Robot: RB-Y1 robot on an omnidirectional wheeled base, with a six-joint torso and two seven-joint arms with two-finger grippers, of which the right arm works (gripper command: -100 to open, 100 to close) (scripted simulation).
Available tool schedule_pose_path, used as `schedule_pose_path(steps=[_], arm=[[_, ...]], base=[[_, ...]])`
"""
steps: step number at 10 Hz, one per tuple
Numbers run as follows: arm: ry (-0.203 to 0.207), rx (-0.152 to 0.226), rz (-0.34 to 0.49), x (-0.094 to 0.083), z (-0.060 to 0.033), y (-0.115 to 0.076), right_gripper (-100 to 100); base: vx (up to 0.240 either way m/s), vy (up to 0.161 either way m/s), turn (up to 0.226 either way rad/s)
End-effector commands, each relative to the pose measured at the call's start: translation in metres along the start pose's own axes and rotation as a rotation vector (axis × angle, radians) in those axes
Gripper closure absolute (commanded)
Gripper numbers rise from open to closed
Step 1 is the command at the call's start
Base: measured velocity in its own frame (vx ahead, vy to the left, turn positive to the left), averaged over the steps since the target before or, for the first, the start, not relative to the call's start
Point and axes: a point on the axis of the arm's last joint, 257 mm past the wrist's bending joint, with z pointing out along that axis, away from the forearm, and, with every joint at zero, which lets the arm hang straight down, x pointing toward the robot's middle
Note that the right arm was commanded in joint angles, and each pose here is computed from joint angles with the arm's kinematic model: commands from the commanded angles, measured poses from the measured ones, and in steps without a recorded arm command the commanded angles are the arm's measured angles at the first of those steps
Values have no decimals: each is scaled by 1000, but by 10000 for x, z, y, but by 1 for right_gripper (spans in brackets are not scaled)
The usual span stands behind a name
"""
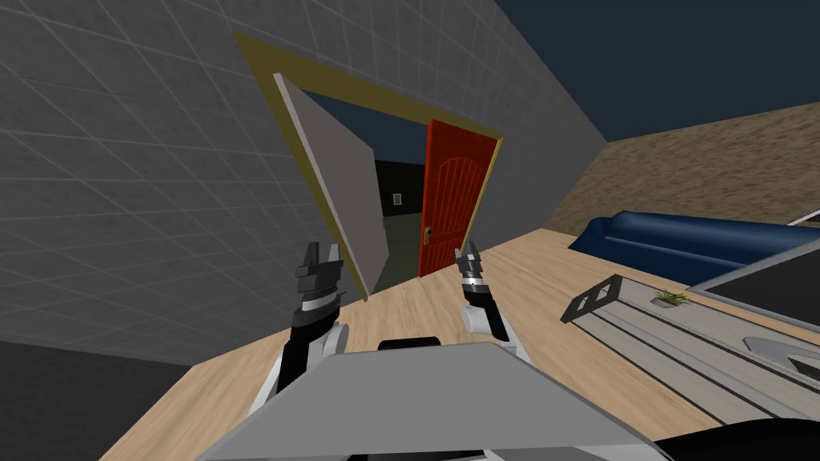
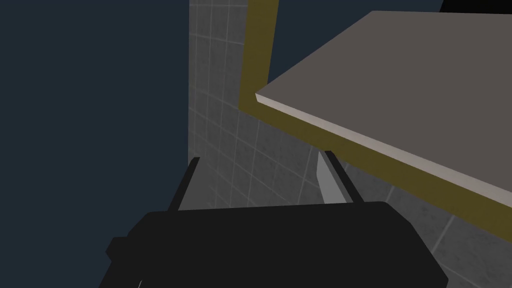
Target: Push the door open
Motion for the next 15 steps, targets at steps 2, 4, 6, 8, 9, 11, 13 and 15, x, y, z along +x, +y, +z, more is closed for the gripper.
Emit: schedule_pose_path(steps=[2,4,6,8,9,11,13,15], arm=[[14,46,1,55,0,-244,-100],[25,81,2,92,-3,-427,-100],[37,118,2,131,-10,-616,-100],[49,155,1,171,-22,-805,-100],[55,174,0,191,-30,-900,-100],[66,211,-1,232,-50,-1087,-100],[78,248,-4,273,-74,-1272,-100],[90,285,-7,314,-103,-1451,-100]], base=[[74,-74,56],[104,-85,64],[90,-87,61],[86,-88,72],[77,-92,55],[105,-97,61],[92,-89,66],[81,-97,69]])
